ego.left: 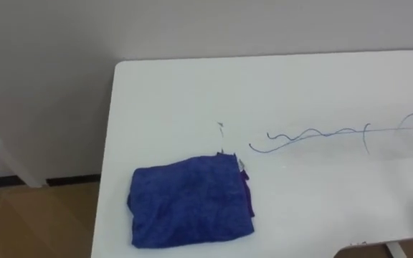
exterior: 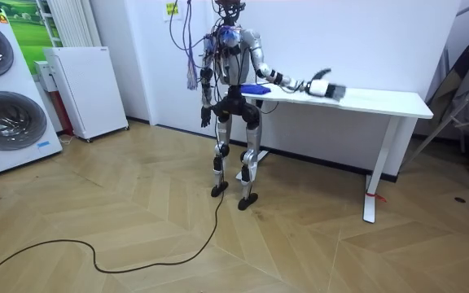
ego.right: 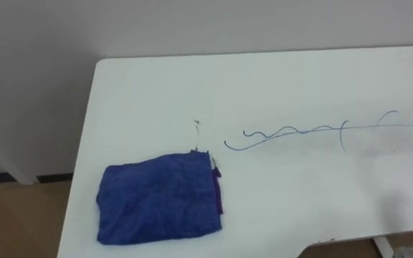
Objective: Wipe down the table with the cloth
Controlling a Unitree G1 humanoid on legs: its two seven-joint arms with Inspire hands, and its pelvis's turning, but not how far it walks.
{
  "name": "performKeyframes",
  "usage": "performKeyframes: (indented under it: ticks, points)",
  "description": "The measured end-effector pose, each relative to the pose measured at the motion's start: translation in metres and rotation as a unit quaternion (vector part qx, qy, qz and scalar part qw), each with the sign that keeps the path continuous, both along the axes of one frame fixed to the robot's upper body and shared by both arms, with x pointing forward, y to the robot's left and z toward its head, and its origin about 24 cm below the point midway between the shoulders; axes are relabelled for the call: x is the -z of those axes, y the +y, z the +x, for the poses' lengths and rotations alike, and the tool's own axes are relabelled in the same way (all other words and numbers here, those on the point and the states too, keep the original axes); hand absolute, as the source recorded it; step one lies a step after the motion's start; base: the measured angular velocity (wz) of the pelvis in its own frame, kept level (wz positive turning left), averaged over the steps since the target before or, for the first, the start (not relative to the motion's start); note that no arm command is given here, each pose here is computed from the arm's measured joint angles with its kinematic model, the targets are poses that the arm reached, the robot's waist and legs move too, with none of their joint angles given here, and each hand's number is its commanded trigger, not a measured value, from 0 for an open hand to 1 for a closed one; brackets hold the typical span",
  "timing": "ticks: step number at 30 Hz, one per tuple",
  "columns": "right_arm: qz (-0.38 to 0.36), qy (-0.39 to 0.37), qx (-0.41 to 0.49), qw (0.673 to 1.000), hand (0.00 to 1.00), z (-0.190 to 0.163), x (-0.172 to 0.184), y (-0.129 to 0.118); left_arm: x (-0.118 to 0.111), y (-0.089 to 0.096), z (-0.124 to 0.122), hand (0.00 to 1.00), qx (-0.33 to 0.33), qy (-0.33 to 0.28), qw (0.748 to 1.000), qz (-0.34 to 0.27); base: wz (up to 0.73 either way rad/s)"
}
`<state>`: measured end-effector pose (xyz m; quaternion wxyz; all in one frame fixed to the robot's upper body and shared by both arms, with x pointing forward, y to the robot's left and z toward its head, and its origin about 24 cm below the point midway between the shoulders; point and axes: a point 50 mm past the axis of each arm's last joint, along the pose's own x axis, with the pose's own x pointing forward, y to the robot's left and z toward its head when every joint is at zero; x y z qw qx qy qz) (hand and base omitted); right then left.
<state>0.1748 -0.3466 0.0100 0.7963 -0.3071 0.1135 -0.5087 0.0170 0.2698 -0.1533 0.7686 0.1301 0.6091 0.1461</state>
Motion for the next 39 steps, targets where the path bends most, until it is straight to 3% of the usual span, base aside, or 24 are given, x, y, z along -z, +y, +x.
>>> performKeyframes:
  ticks: [6, 14, 23, 31, 39]
  points:
    - [-0.143, -0.048, -0.151, 0.977, 0.00, 0.031, -0.041, 0.047, 0.001, -0.003, 0.000, 0.00, 0.015, -0.002, 1.000, -0.004, 0.07]
    - [-0.191, -0.042, -0.312, 0.930, 0.00, 0.049, -0.048, 0.107, 0.004, -0.015, 0.006, 0.00, 0.065, -0.003, 0.998, -0.013, 0.06]
    - [-0.230, 0.054, -0.493, 0.837, 0.00, 0.048, -0.023, 0.175, 0.005, -0.026, 0.029, 0.00, 0.101, -0.034, 0.994, -0.032, 0.08]
    - [-0.232, 0.110, -0.571, 0.780, 0.00, 0.029, 0.002, 0.207, 0.007, -0.033, 0.027, 0.00, 0.117, -0.031, 0.992, -0.040, 0.09]
    - [-0.228, 0.150, -0.614, 0.741, 0.00, 0.017, 0.017, 0.219, 0.006, -0.038, 0.038, 0.00, 0.126, -0.057, 0.989, -0.044, 0.02]
